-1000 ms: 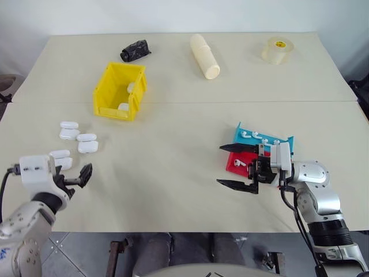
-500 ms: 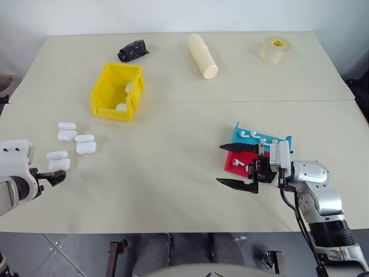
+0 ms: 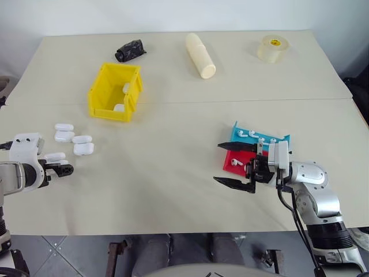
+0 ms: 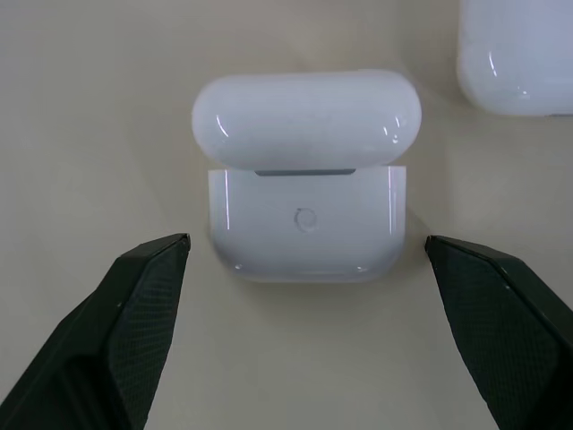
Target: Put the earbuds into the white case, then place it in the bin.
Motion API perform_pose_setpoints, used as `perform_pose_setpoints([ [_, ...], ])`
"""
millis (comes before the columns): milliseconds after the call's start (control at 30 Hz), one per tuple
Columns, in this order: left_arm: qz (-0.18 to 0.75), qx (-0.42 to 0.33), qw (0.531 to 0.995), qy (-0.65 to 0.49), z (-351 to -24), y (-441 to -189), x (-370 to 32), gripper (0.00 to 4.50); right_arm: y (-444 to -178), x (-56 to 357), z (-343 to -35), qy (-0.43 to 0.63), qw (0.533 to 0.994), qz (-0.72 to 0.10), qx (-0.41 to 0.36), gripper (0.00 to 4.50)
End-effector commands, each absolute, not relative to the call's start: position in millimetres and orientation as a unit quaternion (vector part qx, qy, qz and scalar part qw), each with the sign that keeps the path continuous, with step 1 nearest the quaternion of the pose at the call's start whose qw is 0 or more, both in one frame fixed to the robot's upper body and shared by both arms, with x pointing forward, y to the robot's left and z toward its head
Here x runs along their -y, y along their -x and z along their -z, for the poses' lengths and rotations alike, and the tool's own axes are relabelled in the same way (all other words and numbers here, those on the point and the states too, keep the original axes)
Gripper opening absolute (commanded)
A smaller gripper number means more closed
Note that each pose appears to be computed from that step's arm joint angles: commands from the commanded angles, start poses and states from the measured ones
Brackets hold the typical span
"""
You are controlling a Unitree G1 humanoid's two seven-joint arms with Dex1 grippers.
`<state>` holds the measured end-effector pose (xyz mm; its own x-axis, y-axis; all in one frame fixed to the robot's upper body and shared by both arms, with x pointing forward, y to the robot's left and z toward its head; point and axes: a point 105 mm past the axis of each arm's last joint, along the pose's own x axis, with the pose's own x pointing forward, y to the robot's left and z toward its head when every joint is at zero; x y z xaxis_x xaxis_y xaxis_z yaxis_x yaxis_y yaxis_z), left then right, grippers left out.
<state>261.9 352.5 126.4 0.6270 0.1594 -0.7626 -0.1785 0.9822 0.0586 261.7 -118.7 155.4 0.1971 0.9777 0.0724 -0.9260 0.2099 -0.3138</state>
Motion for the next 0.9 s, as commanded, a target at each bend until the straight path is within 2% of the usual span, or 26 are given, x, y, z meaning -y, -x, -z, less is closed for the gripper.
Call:
perform_pose_setpoints([
  [33, -0.114, -0.413, 0.903, 0.0, -135.3, -262.0, -363.6, 4.49, -256.4, 114.4, -163.0, 0.104, 0.763, -0.62, 0.149, 4.5],
  [467, -0.119, -0.414, 0.902, 0.018, -129.6, -266.3, -366.8, 4.49, -256.2, 111.9, -161.5, 0.1, 0.769, -0.612, 0.153, 4.5],
  [567, -0.122, -0.413, 0.902, 0.018, -129.5, -265.8, -367.7, 3.91, -256.2, 111.6, -161.1, 0.1, 0.77, -0.612, 0.153, 4.5],
  [700, -0.123, -0.418, 0.9, 0.02, -127.7, -263.3, -367.7, 2.76, -256.3, 110.5, -160.7, 0.097, 0.77, -0.611, 0.153, 4.5],
  [900, -0.126, -0.421, 0.898, 0.026, -127.1, -252.2, -370.0, 2.76, -257.0, 111.1, -160.1, 0.096, 0.772, -0.61, 0.153, 4.5],
])
